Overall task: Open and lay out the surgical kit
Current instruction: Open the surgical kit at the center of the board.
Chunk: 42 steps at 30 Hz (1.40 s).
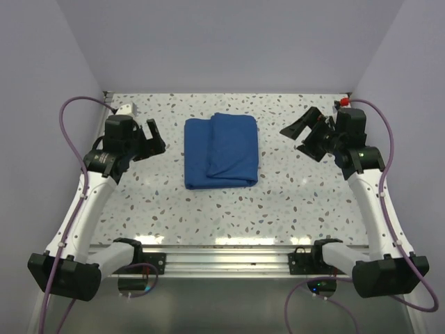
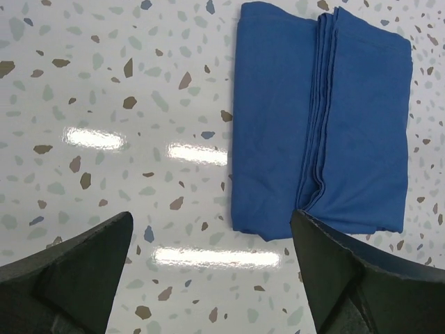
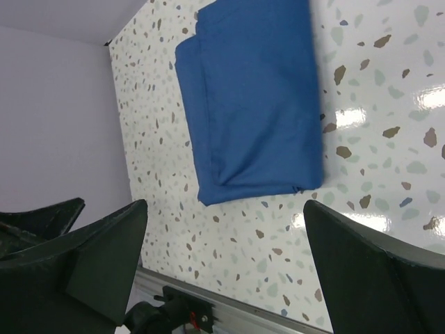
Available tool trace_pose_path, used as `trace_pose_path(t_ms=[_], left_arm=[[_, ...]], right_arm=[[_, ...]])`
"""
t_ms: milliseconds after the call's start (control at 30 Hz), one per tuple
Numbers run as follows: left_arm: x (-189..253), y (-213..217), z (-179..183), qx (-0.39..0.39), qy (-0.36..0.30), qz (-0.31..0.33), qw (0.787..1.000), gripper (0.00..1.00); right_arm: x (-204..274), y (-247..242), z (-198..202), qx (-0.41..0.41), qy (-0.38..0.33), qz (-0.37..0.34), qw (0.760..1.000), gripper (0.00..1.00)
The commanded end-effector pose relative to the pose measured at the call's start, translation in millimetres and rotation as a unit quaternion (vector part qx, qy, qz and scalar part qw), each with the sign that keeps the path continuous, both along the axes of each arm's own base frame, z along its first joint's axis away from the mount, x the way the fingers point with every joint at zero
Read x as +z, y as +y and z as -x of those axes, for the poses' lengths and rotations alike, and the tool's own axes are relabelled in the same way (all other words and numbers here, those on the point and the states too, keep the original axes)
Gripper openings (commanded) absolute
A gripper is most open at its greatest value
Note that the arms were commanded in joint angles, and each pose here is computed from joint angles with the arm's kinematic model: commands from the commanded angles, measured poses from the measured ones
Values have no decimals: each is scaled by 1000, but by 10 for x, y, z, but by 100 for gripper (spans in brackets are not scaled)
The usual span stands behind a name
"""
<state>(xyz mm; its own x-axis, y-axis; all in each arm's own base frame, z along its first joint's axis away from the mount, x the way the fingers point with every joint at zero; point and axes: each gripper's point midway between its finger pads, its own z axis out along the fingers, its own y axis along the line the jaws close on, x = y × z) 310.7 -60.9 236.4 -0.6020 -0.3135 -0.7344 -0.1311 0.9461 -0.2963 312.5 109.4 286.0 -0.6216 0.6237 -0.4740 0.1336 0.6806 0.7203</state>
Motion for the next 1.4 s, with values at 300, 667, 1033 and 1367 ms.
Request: trace_pose_path(t_ms=[300,667,1033,1367], left_arm=[[-287,-50,174,1,21,16,1000,100],[-408,69,320,25,39,-2,999,100],[-598,168,687,40,59,-5,997,100],[-589,198,838,41,62,-6,997,100]], right_arm=[[591,446,22,99,-106,87,986,99],[160,1743,-175,203,-43,360,910,98],[-839,2470,-182,275,28,403,872,95],[-1581,2693,-436,275,55,436,855,95]])
